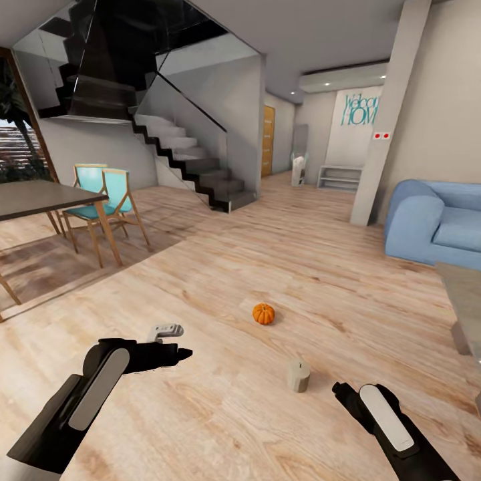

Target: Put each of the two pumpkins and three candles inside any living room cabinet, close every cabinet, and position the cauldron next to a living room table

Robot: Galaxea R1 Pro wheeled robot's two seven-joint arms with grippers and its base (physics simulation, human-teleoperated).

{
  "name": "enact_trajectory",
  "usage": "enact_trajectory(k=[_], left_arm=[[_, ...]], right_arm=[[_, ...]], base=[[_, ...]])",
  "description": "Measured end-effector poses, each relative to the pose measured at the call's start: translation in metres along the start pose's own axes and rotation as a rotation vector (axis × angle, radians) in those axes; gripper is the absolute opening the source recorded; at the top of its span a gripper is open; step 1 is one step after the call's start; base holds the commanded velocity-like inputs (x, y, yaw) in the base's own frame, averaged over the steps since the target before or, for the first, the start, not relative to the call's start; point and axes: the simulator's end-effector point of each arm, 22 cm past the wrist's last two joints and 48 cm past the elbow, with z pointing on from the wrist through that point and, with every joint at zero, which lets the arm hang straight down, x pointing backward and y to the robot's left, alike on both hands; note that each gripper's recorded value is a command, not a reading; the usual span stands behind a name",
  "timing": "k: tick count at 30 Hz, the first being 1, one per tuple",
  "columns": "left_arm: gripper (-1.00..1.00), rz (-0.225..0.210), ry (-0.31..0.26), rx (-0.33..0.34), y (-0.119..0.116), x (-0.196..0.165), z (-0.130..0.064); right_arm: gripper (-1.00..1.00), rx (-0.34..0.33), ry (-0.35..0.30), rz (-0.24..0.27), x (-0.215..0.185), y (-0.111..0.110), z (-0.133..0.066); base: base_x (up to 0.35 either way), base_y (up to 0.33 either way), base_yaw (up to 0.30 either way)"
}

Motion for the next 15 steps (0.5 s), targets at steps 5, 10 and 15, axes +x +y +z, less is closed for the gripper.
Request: enact_trajectory(k=[5,10,15], left_arm=[[1.0,0.0,0.0,-0.002,0.0005,0.0,0.0001],[1.0,0.0,0.0,-0.003,0.0011,0.0,0.0],[1.0,0.0,0.001,-0.003,0.0012,0.0001,0.0002]], right_arm=[[1.0,-0.001,-0.001,-0.003,0.0023,0.0021,0.0001],[1.0,-0.002,0.0,-0.005,0.0034,0.003,0.0],[1.0,-0.003,0.002,-0.007,0.0051,0.0042,0.0001]], base=[[0.255,0.206,-0.001],[0.247,0.191,0.0],[0.162,0.09,0.0]])
